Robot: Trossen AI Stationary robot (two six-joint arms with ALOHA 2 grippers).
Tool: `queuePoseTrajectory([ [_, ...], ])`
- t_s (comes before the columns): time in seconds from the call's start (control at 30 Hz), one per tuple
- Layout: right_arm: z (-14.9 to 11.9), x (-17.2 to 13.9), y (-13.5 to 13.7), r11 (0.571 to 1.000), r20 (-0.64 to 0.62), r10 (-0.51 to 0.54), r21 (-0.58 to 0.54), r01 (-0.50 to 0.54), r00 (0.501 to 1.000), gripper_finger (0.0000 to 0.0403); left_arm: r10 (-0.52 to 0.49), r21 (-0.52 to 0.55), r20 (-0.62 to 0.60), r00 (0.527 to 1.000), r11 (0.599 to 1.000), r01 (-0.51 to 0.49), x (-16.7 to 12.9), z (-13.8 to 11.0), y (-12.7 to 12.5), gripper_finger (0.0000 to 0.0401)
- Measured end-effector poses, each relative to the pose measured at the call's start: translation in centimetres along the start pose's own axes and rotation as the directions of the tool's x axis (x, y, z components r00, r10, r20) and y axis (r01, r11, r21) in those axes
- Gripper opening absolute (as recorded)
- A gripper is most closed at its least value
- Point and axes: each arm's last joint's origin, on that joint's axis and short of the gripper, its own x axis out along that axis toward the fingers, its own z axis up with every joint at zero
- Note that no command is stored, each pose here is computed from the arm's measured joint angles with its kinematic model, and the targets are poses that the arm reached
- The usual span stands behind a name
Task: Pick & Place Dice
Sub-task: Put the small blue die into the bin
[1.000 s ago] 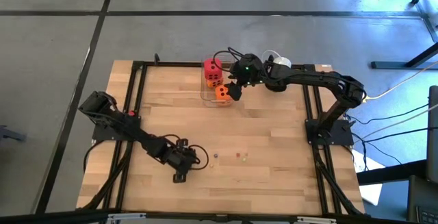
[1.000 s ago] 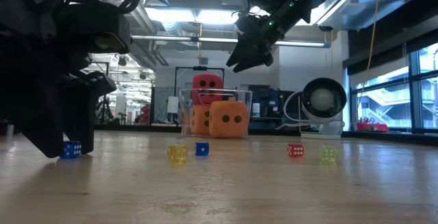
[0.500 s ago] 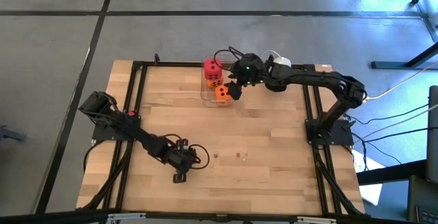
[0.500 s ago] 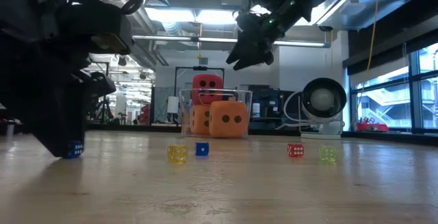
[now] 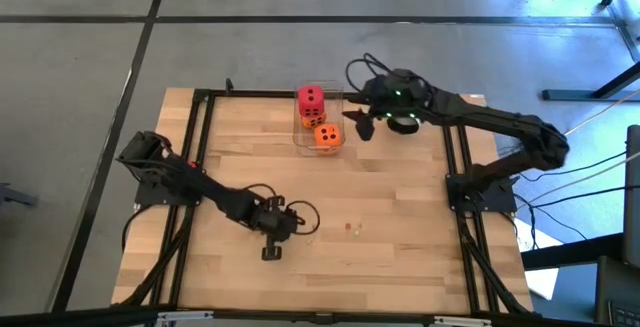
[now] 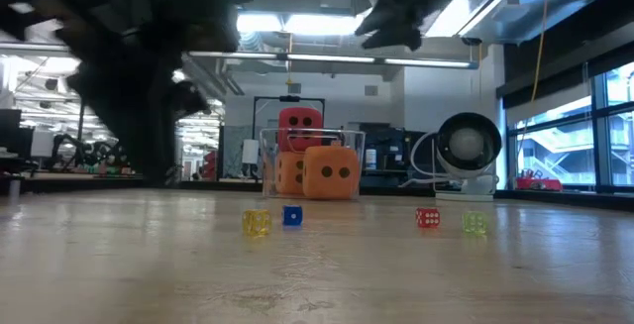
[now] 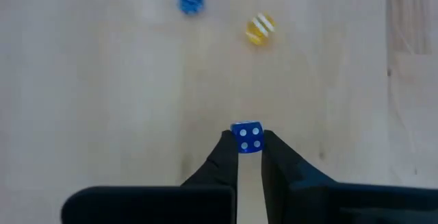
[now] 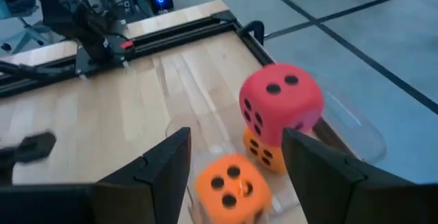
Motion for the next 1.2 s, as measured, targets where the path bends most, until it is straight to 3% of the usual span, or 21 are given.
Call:
queuePoseTrajectory([
  [0.27,-5.2,-2.5,-0.2,0.998,0.005,-0.009,0.069,0.009,1.000,0.0228,0.121,-0.006,0.079,0.990,0.993,-0.121,-3.0,2.7,3.0,0.0013],
  [0.57,-7.6,-3.2,-0.5,0.985,0.027,-0.068,0.159,0.063,0.997,0.0228,0.291,-0.186,0.228,0.929,0.950,-0.252,-7.5,4.8,9.4,0.0013],
  [0.77,-7.5,-3.2,-0.5,0.985,0.047,-0.067,0.164,0.059,0.997,0.0228,0.435,-0.269,0.346,0.831,0.895,-0.356,-8.8,6.5,14.6,0.0013],
  [0.97,-7.3,-3.2,-0.5,0.980,0.059,-0.074,0.190,0.061,0.996,0.0228,0.576,-0.427,0.286,0.766,0.792,-0.436,-9.4,6.1,20.0,0.0013],
  [1.03,-7.3,-3.2,-0.5,0.980,0.060,-0.074,0.190,0.062,0.995,0.0228,0.581,-0.473,0.260,0.772,0.773,-0.423,-9.2,5.9,21.5,0.0013],
  [1.2,-7.3,-3.2,-0.6,0.977,0.064,-0.105,0.192,0.091,0.992,0.0228,0.505,-0.473,0.236,0.830,0.806,-0.355,-7.7,5.5,23.3,0.0013],
])
